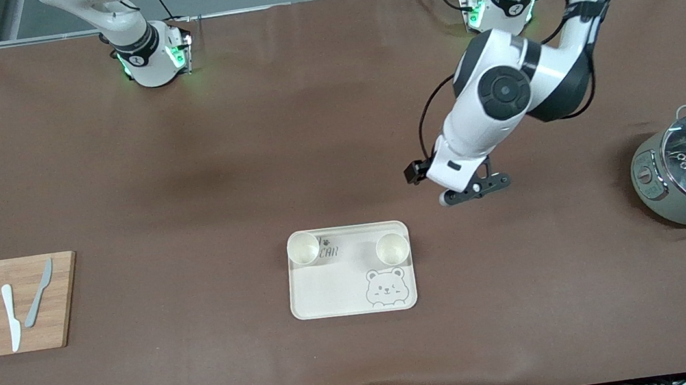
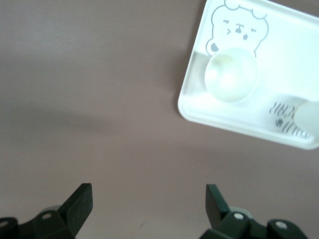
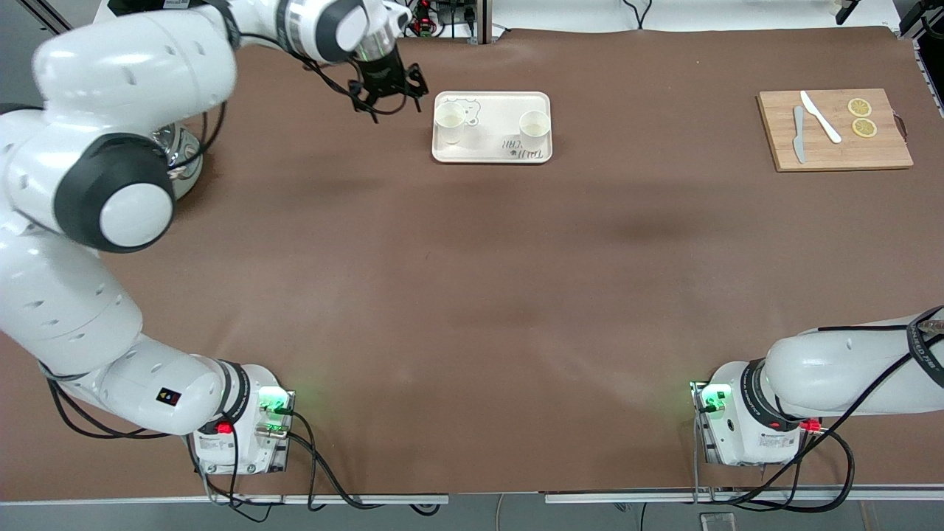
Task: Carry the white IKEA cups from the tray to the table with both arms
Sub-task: 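Reach the left gripper toward the white cup on the tray, then close the left gripper around the white paper cup on the tray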
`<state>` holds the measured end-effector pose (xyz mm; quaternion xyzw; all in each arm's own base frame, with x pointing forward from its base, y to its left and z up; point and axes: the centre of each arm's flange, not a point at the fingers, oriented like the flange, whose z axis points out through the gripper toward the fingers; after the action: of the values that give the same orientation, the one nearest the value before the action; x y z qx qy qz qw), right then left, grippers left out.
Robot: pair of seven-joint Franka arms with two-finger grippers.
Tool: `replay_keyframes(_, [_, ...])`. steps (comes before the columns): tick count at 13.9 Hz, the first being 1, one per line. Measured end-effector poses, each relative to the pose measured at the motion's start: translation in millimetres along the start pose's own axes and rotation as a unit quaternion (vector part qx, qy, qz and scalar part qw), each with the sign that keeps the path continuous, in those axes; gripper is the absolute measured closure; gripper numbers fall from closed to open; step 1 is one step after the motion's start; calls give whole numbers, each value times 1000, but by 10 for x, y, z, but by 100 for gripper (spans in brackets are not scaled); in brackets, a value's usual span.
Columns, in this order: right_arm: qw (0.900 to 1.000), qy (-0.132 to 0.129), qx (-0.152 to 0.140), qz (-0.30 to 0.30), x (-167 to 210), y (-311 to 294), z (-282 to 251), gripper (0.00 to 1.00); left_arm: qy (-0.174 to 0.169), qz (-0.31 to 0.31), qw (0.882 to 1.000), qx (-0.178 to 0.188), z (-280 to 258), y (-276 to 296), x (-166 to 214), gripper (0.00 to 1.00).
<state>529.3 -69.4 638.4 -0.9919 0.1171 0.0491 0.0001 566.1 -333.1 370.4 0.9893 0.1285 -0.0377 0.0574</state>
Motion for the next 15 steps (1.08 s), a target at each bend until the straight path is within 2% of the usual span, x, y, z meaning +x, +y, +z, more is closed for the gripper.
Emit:
replay_keyframes(4, [1000,0,0,0,0,1,-1,0,32,-40,999,-11,499,48,197,0])
replay_keyframes(9, [1000,-1,-2,1,9,6,11,0,62,-68,995,-47,724,112,350,3])
replay_keyframes(13, [1000,-11,-4,0,80,-12,116,0,70,-80,992,-61,760,201,474,17])
replay_keyframes(15, [1000,-24,-9,-3,179,-63,268,0,73,-82,992,-68,850,247,540,17])
